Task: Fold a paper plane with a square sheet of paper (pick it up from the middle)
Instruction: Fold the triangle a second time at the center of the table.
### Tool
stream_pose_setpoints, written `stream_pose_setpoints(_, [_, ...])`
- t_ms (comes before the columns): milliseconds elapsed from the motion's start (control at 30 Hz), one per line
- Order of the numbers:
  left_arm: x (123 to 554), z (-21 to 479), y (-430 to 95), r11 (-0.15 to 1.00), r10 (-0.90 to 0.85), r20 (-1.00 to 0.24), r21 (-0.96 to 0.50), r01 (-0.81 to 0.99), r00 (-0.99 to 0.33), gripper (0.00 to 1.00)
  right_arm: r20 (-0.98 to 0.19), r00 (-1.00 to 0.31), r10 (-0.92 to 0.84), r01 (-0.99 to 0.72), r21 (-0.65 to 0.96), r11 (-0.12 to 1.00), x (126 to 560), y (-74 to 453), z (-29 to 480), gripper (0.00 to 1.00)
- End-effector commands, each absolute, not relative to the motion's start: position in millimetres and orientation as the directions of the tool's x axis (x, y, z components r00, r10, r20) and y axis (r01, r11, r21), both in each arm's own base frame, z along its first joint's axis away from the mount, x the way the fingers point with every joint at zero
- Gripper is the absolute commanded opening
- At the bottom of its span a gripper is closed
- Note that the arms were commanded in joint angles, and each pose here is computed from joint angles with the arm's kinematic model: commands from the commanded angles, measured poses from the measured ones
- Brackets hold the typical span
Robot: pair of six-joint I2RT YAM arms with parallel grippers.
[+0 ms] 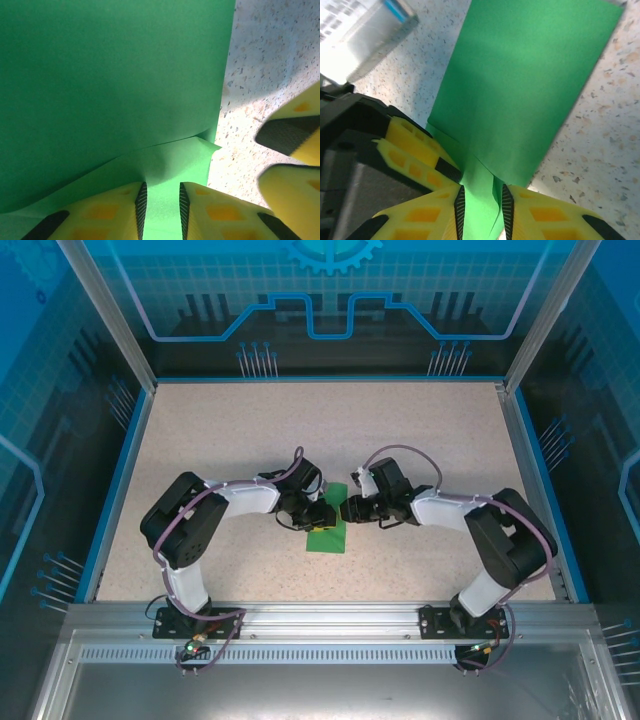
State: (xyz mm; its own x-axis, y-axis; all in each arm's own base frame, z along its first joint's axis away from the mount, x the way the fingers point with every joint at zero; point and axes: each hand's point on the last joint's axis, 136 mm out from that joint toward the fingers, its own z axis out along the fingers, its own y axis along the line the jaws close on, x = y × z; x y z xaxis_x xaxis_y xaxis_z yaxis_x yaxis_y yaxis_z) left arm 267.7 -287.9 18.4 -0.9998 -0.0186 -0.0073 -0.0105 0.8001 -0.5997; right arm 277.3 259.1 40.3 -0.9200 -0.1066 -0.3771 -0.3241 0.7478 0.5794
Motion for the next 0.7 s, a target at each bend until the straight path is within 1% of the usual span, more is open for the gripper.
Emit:
stream_pose_setpoints(0, [268,24,-282,0.803,-0.009,-0.028,-0.596,0.01,-1.0,0.27,-0.381,-0.914,-0.137,-0.36,0.607,0.708,281,267,42,0.29])
stream_pose_setpoints(433, [268,33,-284,0.783,-0.005,-0.04,-0.621,0.022,-0.999,0.26,-0.344,-0.925,-0.158,-0.35,0.618,0.704,280,270,26,0.29])
stream_pose_setpoints(667, [268,34,-280,0.785,-0.015,-0.038,-0.619,0.012,-0.999,0.26,-0.339,-0.928,-0.156,-0.346,0.624,0.701,280,270,25,0.23])
